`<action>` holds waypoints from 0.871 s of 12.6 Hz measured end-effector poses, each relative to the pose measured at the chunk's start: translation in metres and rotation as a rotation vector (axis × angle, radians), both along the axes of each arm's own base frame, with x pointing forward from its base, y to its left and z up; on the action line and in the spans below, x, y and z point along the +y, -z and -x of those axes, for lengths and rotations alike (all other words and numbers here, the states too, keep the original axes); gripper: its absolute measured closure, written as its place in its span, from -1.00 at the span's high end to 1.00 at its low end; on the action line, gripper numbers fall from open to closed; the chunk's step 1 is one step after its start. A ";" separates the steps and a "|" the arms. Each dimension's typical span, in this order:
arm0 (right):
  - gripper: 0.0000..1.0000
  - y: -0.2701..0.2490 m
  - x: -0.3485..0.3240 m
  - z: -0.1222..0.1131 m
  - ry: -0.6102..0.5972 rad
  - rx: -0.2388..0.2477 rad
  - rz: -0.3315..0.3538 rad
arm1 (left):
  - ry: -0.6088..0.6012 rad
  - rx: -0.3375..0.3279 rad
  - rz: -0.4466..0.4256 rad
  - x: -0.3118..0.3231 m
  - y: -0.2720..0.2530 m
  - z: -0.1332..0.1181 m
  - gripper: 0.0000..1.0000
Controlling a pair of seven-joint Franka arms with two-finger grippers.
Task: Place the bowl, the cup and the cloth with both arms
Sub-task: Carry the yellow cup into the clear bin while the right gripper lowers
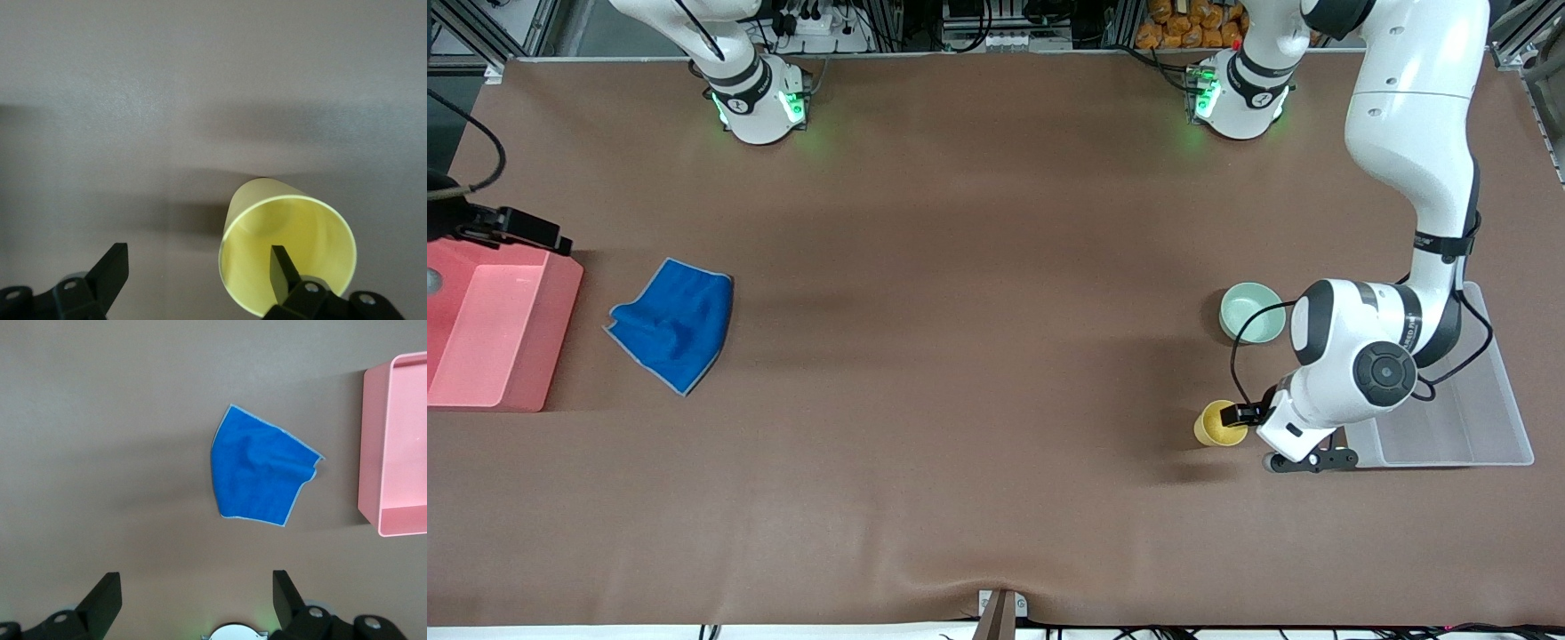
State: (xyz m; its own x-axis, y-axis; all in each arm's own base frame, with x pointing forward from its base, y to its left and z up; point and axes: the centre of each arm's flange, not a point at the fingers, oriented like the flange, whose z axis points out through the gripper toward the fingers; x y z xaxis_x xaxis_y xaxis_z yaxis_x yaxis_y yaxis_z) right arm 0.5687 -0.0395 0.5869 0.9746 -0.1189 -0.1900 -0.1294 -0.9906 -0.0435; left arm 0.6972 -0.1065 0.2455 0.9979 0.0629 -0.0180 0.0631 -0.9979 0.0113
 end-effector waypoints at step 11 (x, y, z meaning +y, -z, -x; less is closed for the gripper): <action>1.00 0.021 0.045 -0.016 -0.083 0.006 -0.018 | -0.012 -0.036 0.008 0.004 -0.015 -0.010 -0.94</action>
